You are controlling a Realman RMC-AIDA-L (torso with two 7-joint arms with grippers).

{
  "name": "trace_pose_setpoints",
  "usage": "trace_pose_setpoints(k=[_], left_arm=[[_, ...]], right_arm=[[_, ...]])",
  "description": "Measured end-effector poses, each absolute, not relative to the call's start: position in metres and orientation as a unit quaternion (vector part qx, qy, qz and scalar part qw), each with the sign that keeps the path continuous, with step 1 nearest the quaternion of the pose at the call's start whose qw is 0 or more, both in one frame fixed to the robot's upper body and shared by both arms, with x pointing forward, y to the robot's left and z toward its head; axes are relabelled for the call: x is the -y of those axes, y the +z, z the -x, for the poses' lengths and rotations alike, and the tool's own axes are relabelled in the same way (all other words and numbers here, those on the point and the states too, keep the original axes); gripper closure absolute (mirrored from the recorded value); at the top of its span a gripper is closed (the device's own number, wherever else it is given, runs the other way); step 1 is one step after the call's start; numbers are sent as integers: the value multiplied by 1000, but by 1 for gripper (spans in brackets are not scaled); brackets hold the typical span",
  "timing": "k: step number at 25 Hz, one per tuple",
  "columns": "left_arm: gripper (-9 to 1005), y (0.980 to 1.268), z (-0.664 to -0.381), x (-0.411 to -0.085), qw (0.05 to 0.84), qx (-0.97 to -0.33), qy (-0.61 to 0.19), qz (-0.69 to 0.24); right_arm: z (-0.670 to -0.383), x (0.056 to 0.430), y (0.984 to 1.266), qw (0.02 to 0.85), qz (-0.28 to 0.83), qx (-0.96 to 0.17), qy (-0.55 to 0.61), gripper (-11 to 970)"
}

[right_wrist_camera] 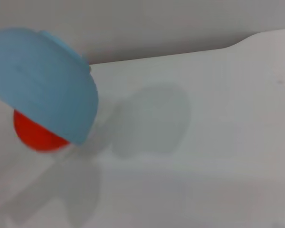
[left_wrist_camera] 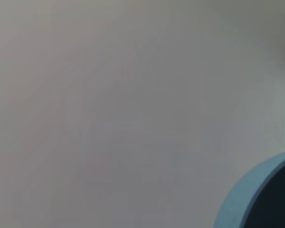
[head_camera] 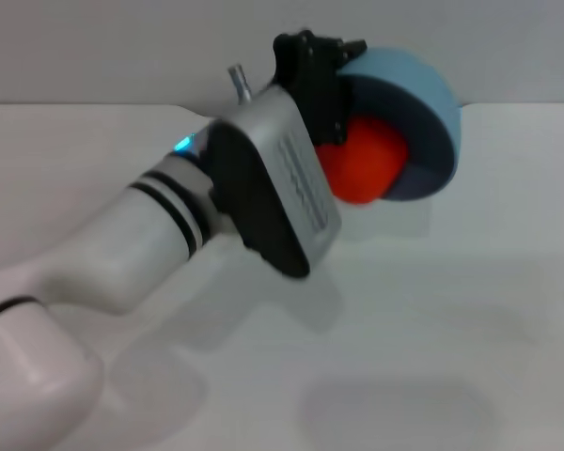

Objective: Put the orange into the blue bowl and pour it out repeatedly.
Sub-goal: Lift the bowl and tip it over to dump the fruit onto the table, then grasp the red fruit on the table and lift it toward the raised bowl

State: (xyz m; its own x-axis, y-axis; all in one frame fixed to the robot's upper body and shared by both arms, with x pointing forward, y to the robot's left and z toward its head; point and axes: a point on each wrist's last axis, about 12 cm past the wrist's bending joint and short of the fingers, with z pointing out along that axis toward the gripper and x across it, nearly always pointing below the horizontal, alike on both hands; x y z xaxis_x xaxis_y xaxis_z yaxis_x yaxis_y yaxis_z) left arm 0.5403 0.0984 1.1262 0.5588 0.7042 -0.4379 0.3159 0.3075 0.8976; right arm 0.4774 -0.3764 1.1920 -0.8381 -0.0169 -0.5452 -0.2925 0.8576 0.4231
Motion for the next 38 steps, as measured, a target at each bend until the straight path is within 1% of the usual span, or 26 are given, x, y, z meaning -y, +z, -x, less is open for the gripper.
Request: trace_pose_setpoints(k=[2, 7, 11, 13, 15, 18, 20, 21, 24, 26, 27, 28, 30, 33, 34, 35, 38], left_arm=[[998, 1118, -537, -98, 672, -419, 170, -587], [998, 1109, -533, -97, 682, -392, 206, -582], [998, 1109, -537, -97, 692, -398, 210, -564], [998, 1109, -542, -98, 694, -420, 200, -550], [998, 1113, -549, -101, 696, -458, 183, -521], [997, 1128, -566, -108, 693, -545, 132, -452], [997, 1141, -582, -119, 674, -609, 74, -412], [997, 1147, -588, -124, 669, -627, 51, -397], [996, 1161, -606, -148, 618, -701, -76, -347], [996, 1169, -615, -163, 587, -735, -142, -308], [996, 1173, -619, -171, 563, -756, -176, -285], [996, 1176, -622, -178, 545, -769, -193, -271], [996, 1181, -625, -194, 498, -802, -221, -243], [996, 1189, -626, -212, 429, -848, -228, -211], [996, 1192, -625, -218, 411, -859, -228, -202], [996, 1196, -623, -224, 394, -870, -226, -194], [996, 1208, -615, -242, 366, -886, -222, -178]], right_arm=[[-477, 376, 1191, 271, 83, -924, 255, 495], [-477, 376, 1189, 267, 80, -924, 260, 494], [-477, 375, 1187, 265, 81, -924, 263, 494], [-478, 374, 1187, 264, 83, -924, 264, 495], [-479, 372, 1187, 264, 88, -923, 266, 496], [-483, 367, 1188, 265, 103, -919, 273, 495], [-485, 363, 1189, 267, 116, -915, 279, 495], [-487, 360, 1189, 267, 124, -913, 282, 494], [-493, 349, 1190, 261, 147, -910, 286, 494], [-498, 342, 1191, 257, 164, -909, 286, 495], [-503, 332, 1192, 252, 184, -906, 287, 495], [-503, 332, 1192, 252, 184, -906, 287, 496], [-508, 322, 1195, 248, 205, -902, 288, 496], [-517, 306, 1198, 240, 241, -895, 288, 494], [-522, 293, 1200, 233, 266, -891, 286, 494], [-522, 293, 1200, 233, 266, -891, 286, 494], [-529, 272, 1197, 220, 302, -884, 282, 495]])
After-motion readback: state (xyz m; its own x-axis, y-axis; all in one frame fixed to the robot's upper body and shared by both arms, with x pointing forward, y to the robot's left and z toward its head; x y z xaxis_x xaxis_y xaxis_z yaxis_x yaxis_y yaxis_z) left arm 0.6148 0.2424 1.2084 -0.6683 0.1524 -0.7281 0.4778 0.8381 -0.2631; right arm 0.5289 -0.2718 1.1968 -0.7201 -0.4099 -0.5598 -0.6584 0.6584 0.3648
